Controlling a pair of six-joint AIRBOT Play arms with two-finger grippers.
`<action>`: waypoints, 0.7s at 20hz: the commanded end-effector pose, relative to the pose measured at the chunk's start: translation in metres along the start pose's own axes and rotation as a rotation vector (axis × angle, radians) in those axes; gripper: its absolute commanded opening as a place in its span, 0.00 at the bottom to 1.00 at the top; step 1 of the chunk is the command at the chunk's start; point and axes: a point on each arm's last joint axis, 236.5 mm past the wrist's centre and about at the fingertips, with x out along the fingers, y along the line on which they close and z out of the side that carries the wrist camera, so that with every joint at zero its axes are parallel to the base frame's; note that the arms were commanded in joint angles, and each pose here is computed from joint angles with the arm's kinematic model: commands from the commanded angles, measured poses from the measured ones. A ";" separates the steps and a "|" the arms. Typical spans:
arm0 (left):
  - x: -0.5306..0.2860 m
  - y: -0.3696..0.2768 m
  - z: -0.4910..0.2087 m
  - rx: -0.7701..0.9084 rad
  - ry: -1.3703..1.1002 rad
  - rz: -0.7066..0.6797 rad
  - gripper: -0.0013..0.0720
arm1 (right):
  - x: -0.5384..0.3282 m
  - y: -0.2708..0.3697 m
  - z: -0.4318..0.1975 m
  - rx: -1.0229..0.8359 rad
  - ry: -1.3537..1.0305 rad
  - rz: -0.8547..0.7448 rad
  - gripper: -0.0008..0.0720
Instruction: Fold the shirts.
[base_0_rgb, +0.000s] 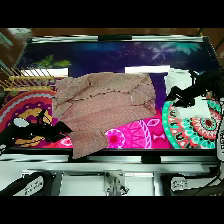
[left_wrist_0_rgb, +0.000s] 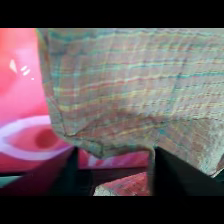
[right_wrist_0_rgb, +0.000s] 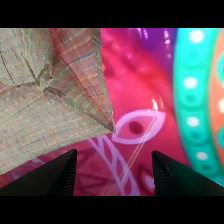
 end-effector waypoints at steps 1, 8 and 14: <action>0.003 0.000 -0.002 -0.023 0.011 -0.009 0.45 | 0.008 -0.002 -0.003 0.006 0.030 0.003 0.82; -0.003 -0.009 -0.002 0.036 0.023 -0.023 0.05 | 0.049 -0.007 -0.018 0.030 0.169 0.018 0.82; -0.010 -0.016 -0.003 0.081 0.029 -0.036 0.05 | 0.093 0.016 -0.027 -0.061 0.248 0.089 0.82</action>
